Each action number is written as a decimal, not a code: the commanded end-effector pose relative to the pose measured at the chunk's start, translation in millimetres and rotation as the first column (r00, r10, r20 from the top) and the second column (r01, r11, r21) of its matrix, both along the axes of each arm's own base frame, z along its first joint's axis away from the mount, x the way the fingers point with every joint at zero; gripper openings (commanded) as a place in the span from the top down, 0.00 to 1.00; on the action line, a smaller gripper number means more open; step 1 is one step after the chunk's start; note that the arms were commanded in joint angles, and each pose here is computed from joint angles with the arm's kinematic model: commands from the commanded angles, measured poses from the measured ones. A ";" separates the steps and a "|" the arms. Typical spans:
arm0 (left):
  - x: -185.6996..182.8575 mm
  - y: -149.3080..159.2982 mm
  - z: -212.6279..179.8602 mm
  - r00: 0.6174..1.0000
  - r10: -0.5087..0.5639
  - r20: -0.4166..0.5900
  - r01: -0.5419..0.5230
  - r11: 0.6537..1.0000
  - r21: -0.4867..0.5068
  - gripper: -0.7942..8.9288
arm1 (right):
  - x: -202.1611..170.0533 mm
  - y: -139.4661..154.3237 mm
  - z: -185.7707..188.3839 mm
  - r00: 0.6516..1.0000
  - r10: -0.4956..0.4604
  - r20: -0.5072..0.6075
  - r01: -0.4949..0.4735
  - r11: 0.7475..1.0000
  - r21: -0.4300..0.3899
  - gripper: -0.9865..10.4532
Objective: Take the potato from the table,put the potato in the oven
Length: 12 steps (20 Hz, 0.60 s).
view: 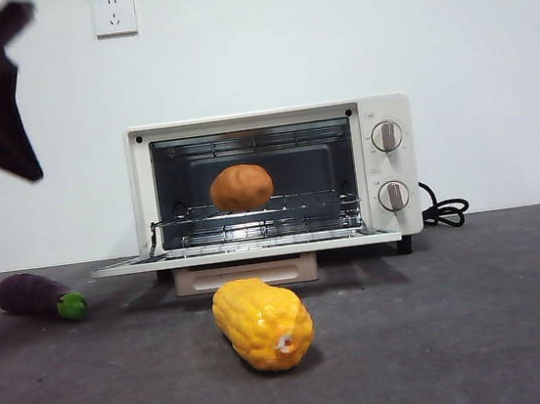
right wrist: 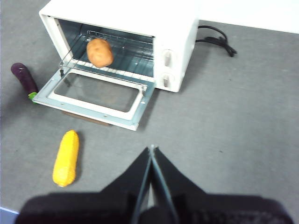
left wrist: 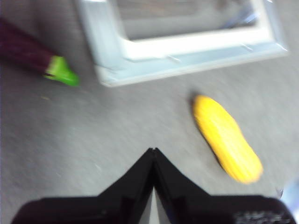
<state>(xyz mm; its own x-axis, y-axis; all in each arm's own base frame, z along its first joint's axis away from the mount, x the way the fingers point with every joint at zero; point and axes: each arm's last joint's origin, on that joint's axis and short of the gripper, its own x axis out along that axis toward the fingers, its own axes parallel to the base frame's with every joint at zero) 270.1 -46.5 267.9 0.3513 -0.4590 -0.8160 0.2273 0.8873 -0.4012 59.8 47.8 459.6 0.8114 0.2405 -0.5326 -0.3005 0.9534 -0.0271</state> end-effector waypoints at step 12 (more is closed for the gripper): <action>58.3 11.0 -80.5 0.953 0.217 -0.212 -0.240 0.967 -0.087 0.92 | -21.9 -25.0 1.8 0.999 -0.006 0.050 0.003 0.999 0.043 0.92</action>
<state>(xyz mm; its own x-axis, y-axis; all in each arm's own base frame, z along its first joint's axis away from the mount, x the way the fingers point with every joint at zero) 327.6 -36.5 194.3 0.3008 -0.4799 -0.8241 -0.0258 0.8597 -0.5101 38.6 23.7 463.1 0.8440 0.2658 -0.4659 -0.2934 0.9559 0.0140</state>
